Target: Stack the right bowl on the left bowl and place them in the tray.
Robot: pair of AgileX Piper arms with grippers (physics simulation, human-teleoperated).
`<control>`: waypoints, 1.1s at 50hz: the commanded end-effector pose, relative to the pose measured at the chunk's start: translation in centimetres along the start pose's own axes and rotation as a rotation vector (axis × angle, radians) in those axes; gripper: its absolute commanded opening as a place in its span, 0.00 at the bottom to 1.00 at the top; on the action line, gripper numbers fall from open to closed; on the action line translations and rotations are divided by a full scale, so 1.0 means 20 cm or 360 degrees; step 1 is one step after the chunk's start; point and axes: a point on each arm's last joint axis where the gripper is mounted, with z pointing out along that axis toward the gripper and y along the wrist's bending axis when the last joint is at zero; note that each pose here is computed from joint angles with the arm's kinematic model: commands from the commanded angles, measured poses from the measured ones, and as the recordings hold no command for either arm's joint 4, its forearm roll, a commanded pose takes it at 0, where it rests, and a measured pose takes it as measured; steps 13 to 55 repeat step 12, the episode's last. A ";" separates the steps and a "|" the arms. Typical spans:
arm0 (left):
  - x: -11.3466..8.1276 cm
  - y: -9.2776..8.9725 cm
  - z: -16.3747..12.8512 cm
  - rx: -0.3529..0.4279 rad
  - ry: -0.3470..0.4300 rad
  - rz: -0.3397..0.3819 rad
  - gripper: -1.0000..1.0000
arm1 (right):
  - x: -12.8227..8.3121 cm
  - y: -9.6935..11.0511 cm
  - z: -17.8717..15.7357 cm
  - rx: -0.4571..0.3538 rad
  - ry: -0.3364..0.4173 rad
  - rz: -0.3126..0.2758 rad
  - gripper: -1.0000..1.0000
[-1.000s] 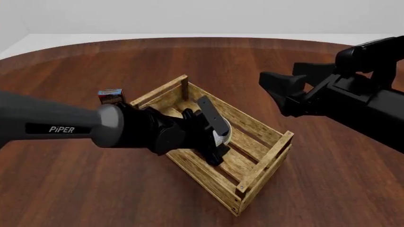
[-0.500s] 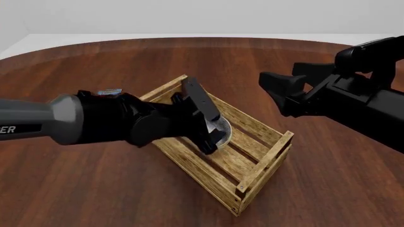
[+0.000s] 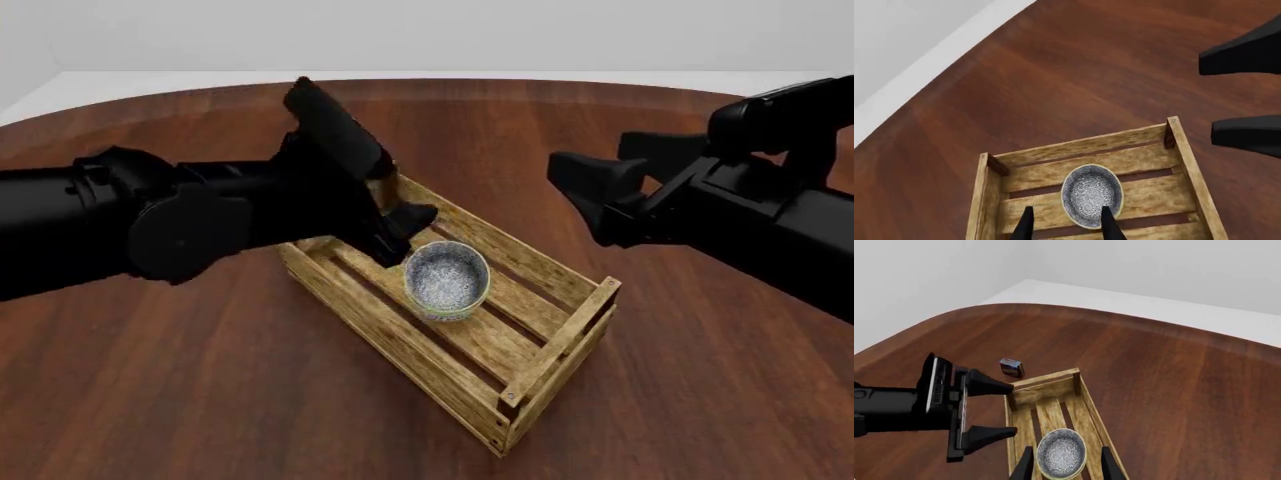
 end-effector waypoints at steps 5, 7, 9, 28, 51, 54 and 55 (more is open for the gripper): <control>-0.09 0.13 -0.31 -0.0170 -0.0209 -0.0140 1.00 | 0.00 0.00 0.00 0.0003 0.0002 -0.0001 1.00; -0.10 0.15 -0.37 -0.0201 -0.0242 -0.0150 1.00 | 0.00 0.00 0.00 0.0003 0.0001 -0.0001 1.00; -0.10 0.14 -0.37 -0.0193 -0.0234 -0.0141 1.00 | 0.00 0.00 0.00 0.0004 0.0000 0.0000 1.00; -0.10 0.15 -0.39 -0.0208 -0.0244 -0.0149 1.00 | 0.00 0.00 0.00 0.0005 0.0001 0.0000 1.00; -0.10 0.15 -0.39 -0.0208 -0.0244 -0.0149 1.00 | 0.00 0.00 0.00 0.0005 0.0001 0.0000 1.00; -0.10 0.15 -0.39 -0.0208 -0.0244 -0.0149 1.00 | 0.00 0.00 0.00 0.0005 0.0001 0.0000 1.00; -0.10 0.15 -0.39 -0.0208 -0.0244 -0.0149 1.00 | 0.00 0.00 0.00 0.0005 0.0001 0.0000 1.00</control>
